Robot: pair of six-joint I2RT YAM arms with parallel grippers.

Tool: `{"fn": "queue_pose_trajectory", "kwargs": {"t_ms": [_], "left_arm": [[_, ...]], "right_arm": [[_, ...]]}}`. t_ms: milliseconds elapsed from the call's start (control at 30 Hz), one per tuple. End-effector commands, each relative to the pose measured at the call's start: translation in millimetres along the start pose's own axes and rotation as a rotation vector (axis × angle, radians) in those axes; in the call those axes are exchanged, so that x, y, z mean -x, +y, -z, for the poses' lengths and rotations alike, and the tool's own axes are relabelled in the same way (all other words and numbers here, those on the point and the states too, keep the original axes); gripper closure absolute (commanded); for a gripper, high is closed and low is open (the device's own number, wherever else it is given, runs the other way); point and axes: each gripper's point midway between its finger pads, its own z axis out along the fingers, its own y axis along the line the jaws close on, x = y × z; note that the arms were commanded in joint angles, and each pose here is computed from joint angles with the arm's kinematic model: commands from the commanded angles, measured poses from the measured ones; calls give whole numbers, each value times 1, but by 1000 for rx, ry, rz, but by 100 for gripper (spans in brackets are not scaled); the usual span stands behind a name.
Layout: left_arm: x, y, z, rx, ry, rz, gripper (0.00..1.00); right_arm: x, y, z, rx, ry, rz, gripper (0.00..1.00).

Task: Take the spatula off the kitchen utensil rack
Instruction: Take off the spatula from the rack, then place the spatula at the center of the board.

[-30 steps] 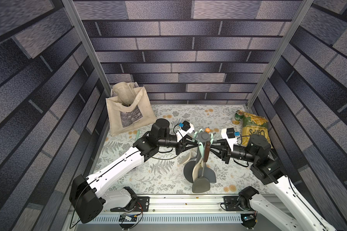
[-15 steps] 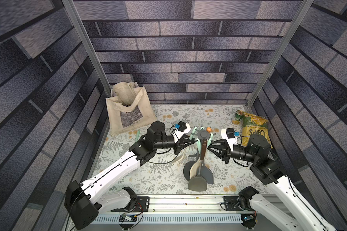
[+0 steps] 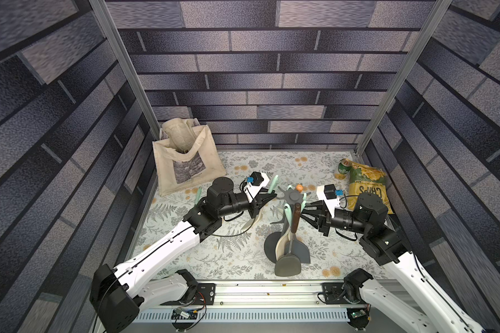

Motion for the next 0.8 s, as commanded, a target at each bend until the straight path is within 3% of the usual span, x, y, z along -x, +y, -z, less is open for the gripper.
{"fn": "queue_pose_trajectory", "kwargs": {"t_ms": [0, 433, 767], "left_arm": [[9, 9, 1, 49, -39, -24, 98], [-6, 43, 5, 229, 64, -4, 100], [-23, 85, 17, 367, 114, 158, 99]], "right_arm": [[-2, 0, 0, -10, 9, -6, 78], [-2, -2, 0, -15, 8, -4, 78], [-2, -4, -2, -21, 10, -2, 78]]}}
